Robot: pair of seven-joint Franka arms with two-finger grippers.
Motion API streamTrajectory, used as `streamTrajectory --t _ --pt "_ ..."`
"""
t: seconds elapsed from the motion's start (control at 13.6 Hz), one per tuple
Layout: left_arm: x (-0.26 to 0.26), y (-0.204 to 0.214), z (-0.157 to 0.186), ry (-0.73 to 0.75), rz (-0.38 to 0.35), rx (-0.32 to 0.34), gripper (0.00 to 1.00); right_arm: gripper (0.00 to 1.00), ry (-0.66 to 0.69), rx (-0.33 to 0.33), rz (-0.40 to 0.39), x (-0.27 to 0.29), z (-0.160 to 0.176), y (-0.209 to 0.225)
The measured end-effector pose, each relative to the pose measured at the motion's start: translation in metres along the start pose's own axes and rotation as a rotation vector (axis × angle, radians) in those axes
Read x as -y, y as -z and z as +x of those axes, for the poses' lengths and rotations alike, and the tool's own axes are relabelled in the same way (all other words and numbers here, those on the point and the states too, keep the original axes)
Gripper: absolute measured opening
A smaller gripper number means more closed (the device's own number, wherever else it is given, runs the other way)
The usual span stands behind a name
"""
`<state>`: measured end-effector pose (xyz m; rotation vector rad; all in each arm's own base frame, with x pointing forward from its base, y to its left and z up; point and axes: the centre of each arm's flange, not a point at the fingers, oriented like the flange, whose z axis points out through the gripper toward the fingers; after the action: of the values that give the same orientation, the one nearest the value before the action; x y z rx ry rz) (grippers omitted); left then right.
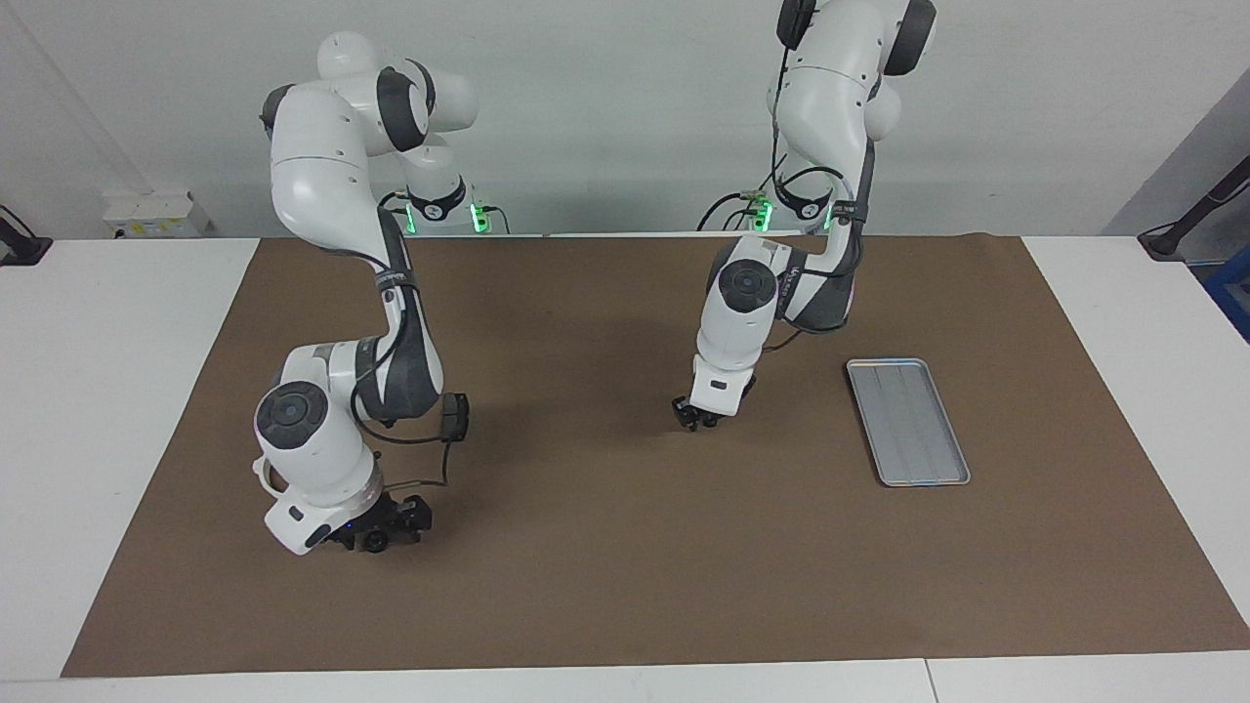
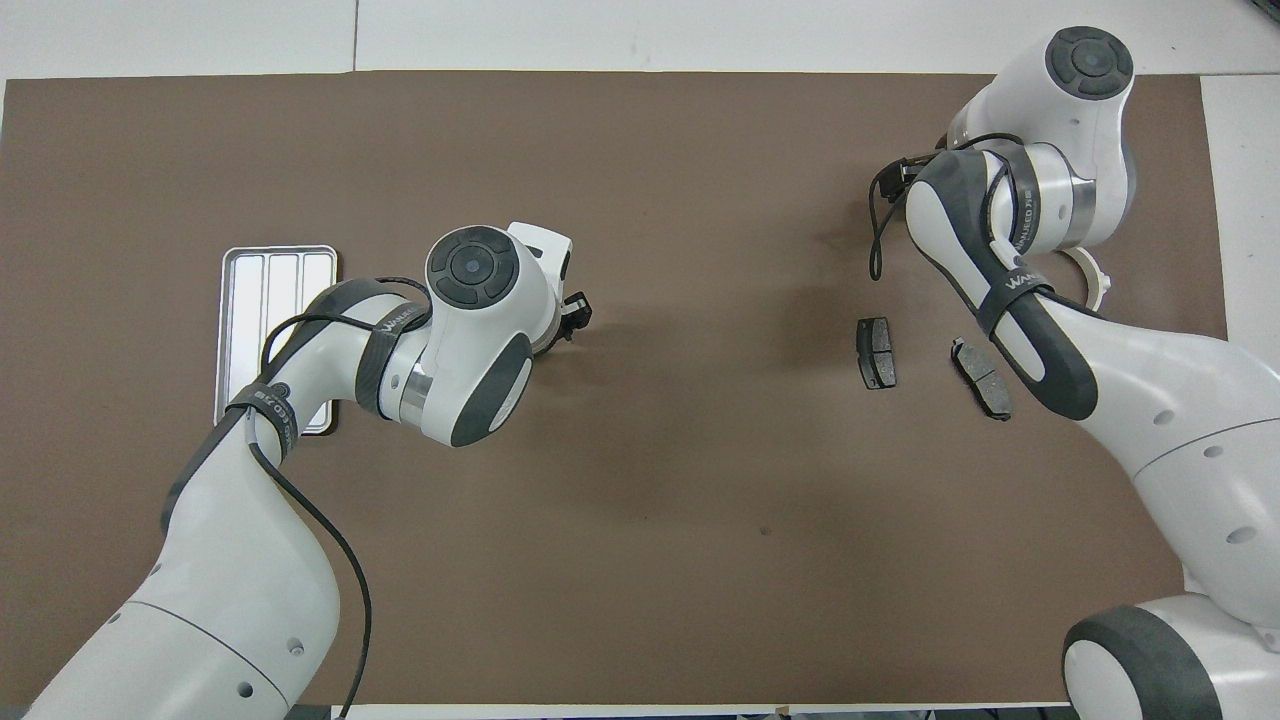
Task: Pick bearing gear from pile to tray
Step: 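Grasp the black bearing with the left gripper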
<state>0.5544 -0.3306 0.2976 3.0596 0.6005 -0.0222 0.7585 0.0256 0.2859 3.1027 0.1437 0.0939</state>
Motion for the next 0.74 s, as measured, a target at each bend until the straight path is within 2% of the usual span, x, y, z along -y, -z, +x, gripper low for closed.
streamTrajectory --t 0.52,0.59,0.66,0.74 --pt "0.004 -0.003 0.003 0.01 -0.006 -0.01 0.6 1.0 -0.02 -0.019 -0.001 -0.017 0.001 0.001" --pt "0.004 -0.004 0.004 0.011 -0.006 -0.01 0.6 0.93 -0.02 -0.028 -0.001 -0.018 0.002 0.001" --pt "0.004 -0.004 0.004 0.011 -0.006 -0.01 0.51 0.9 -0.02 -0.031 -0.001 -0.018 0.002 0.0" --pt "0.005 -0.003 0.004 0.011 -0.007 -0.01 0.5 0.9 -0.021 -0.032 0.0 -0.018 0.002 -0.001"
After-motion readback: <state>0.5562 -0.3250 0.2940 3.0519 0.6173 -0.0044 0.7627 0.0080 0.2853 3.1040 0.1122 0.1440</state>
